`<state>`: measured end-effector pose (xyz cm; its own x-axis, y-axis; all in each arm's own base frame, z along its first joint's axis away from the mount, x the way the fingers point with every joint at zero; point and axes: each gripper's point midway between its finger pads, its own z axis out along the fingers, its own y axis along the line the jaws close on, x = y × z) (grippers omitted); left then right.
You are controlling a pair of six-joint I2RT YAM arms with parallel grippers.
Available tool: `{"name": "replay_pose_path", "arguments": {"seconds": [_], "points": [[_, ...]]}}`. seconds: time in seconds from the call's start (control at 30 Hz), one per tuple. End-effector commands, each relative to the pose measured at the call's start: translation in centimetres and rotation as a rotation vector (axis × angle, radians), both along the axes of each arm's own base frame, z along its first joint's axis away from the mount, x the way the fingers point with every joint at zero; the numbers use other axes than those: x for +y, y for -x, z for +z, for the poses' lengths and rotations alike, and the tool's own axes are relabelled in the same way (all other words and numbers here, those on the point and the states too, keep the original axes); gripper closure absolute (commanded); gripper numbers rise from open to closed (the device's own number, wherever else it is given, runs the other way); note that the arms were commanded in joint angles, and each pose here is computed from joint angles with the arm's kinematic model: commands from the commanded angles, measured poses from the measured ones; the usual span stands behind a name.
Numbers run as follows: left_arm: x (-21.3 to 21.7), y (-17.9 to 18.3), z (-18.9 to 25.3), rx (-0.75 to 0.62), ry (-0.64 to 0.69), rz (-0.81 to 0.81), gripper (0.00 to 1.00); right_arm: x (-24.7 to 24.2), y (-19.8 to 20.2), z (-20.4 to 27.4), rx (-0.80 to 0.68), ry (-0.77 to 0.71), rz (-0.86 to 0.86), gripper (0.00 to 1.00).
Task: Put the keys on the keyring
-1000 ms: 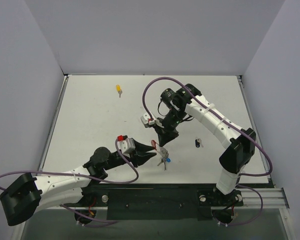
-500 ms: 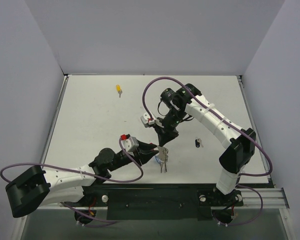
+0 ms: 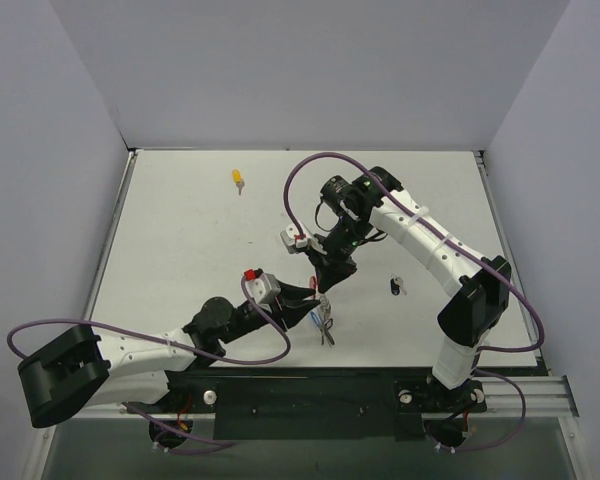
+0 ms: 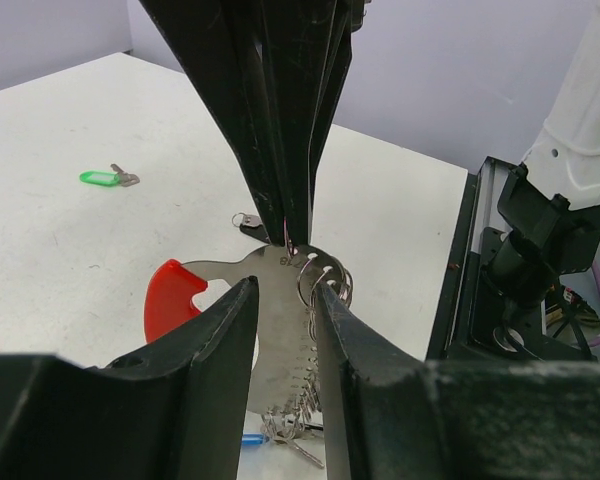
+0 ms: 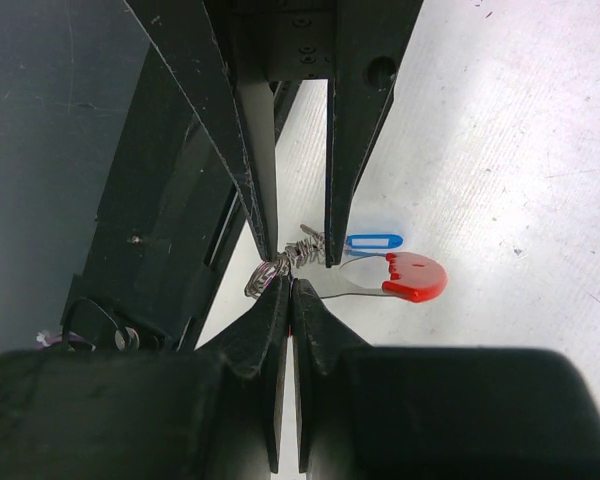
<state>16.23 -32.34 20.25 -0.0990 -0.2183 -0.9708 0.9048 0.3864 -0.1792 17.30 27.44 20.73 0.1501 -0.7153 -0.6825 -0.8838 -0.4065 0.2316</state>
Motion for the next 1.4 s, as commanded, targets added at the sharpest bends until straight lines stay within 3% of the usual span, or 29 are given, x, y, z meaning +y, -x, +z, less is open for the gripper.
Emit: {"name": "replay_pose_path", "arguments": {"seconds": [0.0, 0.4, 0.6, 0.93, 1.17, 1.37], "points": [[-0.5, -0.2, 3.4, -0.050, 0.100, 0.005, 0.61, 0.5, 1.1, 1.3, 0.048, -0.028, 0.005, 1.00], [-0.7, 0.4, 3.7, -0.043, 0.118, -0.025, 0.60, 0.6, 0.8, 1.1, 0.046, -0.020, -0.011, 1.00], [-0.3, 1.2, 3.8, -0.046, 0.132, -0.052, 0.50, 0.7, 0.7, 0.9, 0.049, -0.014, -0.021, 1.00], [1.0, 0.9, 3.0, 0.025, 0.108, -0.038, 0.42, 0.8, 0.9, 0.8, 0.048, -0.010, -0.012, 1.00], [0.8, 0.0, 2.8, 0.094, 0.140, -0.034, 0.53, 0.9, 1.1, 0.9, 0.049, -0.010, -0.006, 1.00], [0.7, 0.1, 2.3, 0.075, 0.123, -0.041, 0.55, 0.9, 0.9, 0.7, 0.047, 0.001, -0.021, 1.00]]}}
